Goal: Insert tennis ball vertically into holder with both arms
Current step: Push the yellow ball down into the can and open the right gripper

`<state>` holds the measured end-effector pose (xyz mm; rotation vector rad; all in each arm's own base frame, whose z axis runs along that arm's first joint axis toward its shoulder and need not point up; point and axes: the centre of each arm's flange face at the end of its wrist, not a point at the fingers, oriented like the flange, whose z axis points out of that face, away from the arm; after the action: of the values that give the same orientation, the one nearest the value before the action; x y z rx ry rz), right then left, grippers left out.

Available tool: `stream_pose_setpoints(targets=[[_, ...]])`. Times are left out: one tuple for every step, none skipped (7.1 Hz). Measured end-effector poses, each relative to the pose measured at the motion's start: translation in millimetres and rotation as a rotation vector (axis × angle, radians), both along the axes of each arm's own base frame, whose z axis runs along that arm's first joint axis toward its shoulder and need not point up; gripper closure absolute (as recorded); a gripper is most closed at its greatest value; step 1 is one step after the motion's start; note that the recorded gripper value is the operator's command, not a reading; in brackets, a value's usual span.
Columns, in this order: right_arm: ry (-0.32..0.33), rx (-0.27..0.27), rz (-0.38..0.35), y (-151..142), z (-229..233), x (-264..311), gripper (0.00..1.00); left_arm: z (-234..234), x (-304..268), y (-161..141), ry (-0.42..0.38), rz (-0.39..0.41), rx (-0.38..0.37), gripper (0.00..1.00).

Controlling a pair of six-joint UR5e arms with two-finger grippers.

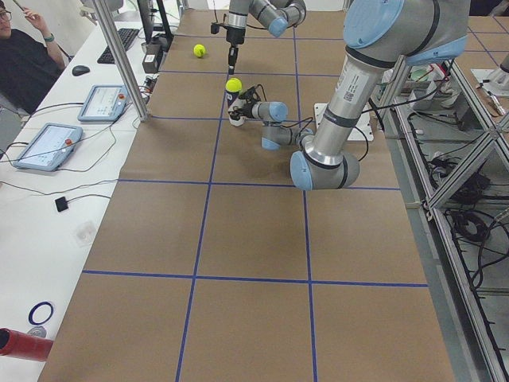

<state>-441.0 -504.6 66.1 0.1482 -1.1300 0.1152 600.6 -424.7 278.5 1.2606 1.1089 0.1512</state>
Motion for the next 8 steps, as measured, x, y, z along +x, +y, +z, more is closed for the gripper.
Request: stream_pose_setpoints(targets=[[0.004,0.005,-0.005,1,1,-3,1.0,0,0,0,0.0,0.0,0.0,0.25],[0.009,0.009,-0.008,4,2,-8,1.0,0,0,0,0.0,0.0,0.0,0.25],[0.017,0.012,-0.007,7,4,-15,1.0,-1,0,0,0.001,0.001,0.0,0.25],[0.023,0.014,-0.007,9,6,-20,1.0,-1,0,0,0.001,0.001,0.001,0.25],[0.028,0.014,-0.008,10,7,-22,1.0,-1,0,0,0.001,0.001,0.001,0.25],[0.029,0.014,-0.007,10,8,-22,1.0,-1,0,0,0.001,0.001,0.001,0.25],[0.029,0.015,-0.007,10,8,-22,1.0,-1,0,0,0.001,0.001,0.001,0.25],[0.027,0.016,-0.006,11,7,-21,1.0,-1,0,0,0.001,0.001,0.001,0.25]])
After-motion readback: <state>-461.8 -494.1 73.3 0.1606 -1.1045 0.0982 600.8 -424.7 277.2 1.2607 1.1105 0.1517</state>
